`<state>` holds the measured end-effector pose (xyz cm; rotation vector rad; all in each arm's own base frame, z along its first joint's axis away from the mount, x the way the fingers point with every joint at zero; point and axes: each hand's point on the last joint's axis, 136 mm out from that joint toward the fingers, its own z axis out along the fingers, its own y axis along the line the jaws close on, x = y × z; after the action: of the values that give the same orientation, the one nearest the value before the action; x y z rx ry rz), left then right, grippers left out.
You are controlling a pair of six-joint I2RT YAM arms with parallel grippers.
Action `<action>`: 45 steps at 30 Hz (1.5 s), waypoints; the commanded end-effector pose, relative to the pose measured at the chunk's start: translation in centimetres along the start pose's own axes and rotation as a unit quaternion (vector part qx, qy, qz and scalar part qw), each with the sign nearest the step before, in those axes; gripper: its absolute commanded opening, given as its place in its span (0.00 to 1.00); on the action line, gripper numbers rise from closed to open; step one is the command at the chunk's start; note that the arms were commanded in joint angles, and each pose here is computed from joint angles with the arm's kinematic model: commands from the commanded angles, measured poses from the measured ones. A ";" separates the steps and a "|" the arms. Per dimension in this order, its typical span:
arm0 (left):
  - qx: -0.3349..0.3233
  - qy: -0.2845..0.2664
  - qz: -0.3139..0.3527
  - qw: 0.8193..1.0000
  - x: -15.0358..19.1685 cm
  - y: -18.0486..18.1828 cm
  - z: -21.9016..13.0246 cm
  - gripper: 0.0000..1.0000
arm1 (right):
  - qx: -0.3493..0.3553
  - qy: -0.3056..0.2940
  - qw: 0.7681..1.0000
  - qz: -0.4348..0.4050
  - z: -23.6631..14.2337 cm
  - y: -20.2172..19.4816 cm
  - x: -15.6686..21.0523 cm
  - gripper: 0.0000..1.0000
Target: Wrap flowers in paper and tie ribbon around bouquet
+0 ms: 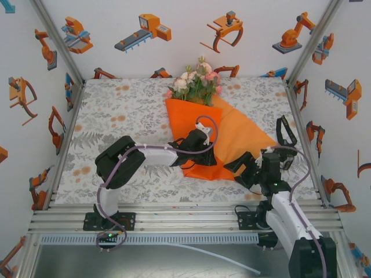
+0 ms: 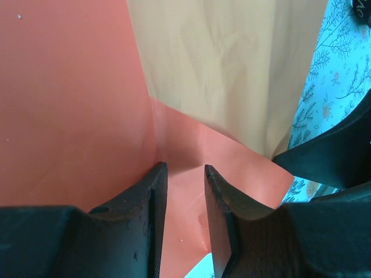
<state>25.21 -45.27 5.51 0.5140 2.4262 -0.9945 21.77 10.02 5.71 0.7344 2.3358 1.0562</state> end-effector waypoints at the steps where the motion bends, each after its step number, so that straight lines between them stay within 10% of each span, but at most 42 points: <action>1: 0.007 -0.008 -0.006 1.000 -0.9 -0.4 0.2 0.35 | 0.064 -0.008 0.998 0.022 -1.1 -1.9 0.3 0.82; 14: 0.009 -0.008 -0.008 1.000 -0.9 -0.4 0.4 0.35 | 0.158 -0.076 0.976 0.126 -5.3 -4.2 0.6 0.81; 26: 0.008 -0.009 -0.009 1.000 -0.9 -0.3 0.4 0.35 | 0.086 -0.064 0.990 0.088 -0.5 -2.5 -0.1 0.79; 45: 0.012 -0.009 -0.010 1.000 -1.0 -0.7 0.4 0.35 | 0.063 -0.048 0.997 -0.020 -0.8 -2.1 1.0 0.14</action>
<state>25.33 -45.60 5.53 0.5021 2.4262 -1.0073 20.28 9.07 4.07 0.8003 2.3110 0.8779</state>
